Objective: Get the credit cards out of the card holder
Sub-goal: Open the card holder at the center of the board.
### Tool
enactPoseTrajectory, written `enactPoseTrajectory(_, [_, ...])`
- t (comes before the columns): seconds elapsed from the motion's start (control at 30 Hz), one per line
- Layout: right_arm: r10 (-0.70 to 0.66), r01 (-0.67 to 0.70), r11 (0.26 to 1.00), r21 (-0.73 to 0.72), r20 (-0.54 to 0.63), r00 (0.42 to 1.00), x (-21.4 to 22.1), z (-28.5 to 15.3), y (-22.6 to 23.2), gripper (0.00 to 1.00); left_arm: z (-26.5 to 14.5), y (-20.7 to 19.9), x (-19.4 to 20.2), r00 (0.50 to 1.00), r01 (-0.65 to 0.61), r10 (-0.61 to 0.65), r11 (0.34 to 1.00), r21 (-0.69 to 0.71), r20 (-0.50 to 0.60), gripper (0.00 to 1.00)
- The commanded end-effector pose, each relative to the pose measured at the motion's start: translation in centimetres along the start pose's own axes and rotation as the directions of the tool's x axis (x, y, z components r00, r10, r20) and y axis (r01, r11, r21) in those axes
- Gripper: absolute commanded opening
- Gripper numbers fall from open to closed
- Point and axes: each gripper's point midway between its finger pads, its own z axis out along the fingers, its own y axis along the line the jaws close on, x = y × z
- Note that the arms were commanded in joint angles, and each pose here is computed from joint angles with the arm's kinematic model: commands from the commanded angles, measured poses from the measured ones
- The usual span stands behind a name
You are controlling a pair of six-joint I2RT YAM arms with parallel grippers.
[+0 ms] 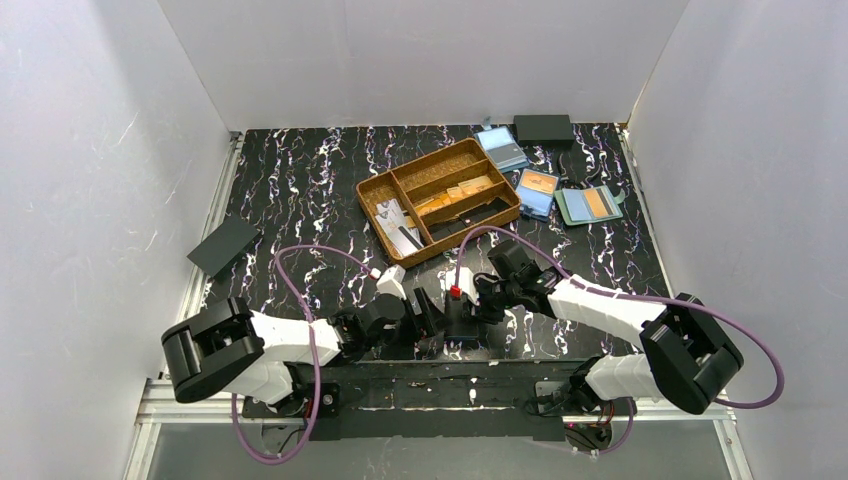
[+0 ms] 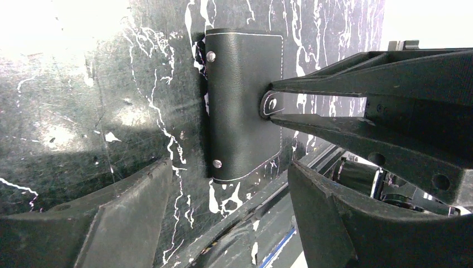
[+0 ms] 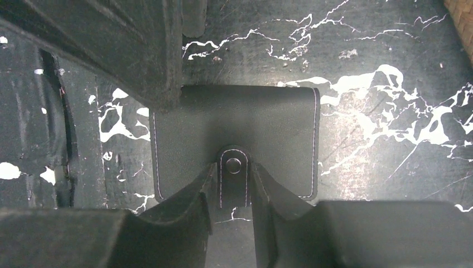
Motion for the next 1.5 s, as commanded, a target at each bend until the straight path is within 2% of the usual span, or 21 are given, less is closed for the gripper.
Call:
enactPoseTrajectory(0.0, [0.003,-0.003,1.000,-0.008,-0.005,1.000,-0.3,0.3,-0.1,0.31,0.4,0.9,0.4,1.000,0.000,0.000,0.999,-0.039,-0.012,0.74])
enactPoseTrajectory(0.2, [0.011,-0.011,1.000,-0.026,-0.004,1.000,-0.5,0.2,0.0,0.18,0.9,1.2,0.8,1.000,0.013,-0.014,0.999,-0.049,-0.023,0.74])
enactPoseTrajectory(0.43, [0.002,0.002,0.998,-0.068,0.051,0.999,-1.8,-0.4,0.7,0.09,1.2,2.0,1.2,0.999,0.025,-0.027,0.998,-0.061,-0.026,0.72])
enactPoseTrajectory(0.5, [0.001,0.005,0.996,-0.085,0.077,0.997,-2.2,-0.8,0.9,0.07,1.1,2.4,1.2,0.999,0.034,-0.035,0.997,-0.070,-0.018,0.69])
enactPoseTrajectory(0.57, [0.004,0.007,0.995,-0.103,0.106,0.994,-2.7,-1.1,1.1,0.06,1.0,2.8,1.2,0.999,0.047,-0.047,0.996,-0.076,-0.009,0.64])
enactPoseTrajectory(0.83, [0.021,0.010,0.989,-0.148,0.206,0.978,-4.1,-2.6,1.6,0.04,0.6,1.3,0.8,0.998,0.057,-0.057,0.998,0.042,0.012,0.65])
enactPoseTrajectory(1.17, [0.049,0.003,0.984,-0.177,0.289,0.956,-5.2,-3.9,1.8,0.04,1.1,-1.5,1.5,0.996,0.092,-0.089,0.973,0.213,-0.022,0.64])
enactPoseTrajectory(1.27, [0.053,0.000,0.984,-0.179,0.290,0.956,-5.1,-4.0,1.8,0.04,1.4,-2.3,1.5,0.993,0.118,-0.115,0.954,0.276,-0.027,0.59])
enactPoseTrajectory(1.47, [0.054,-0.008,0.987,-0.164,0.282,0.958,-5.0,-4.0,1.4,0.04,1.9,-3.3,2.5,0.987,0.153,-0.128,0.933,0.326,-0.096,0.38])
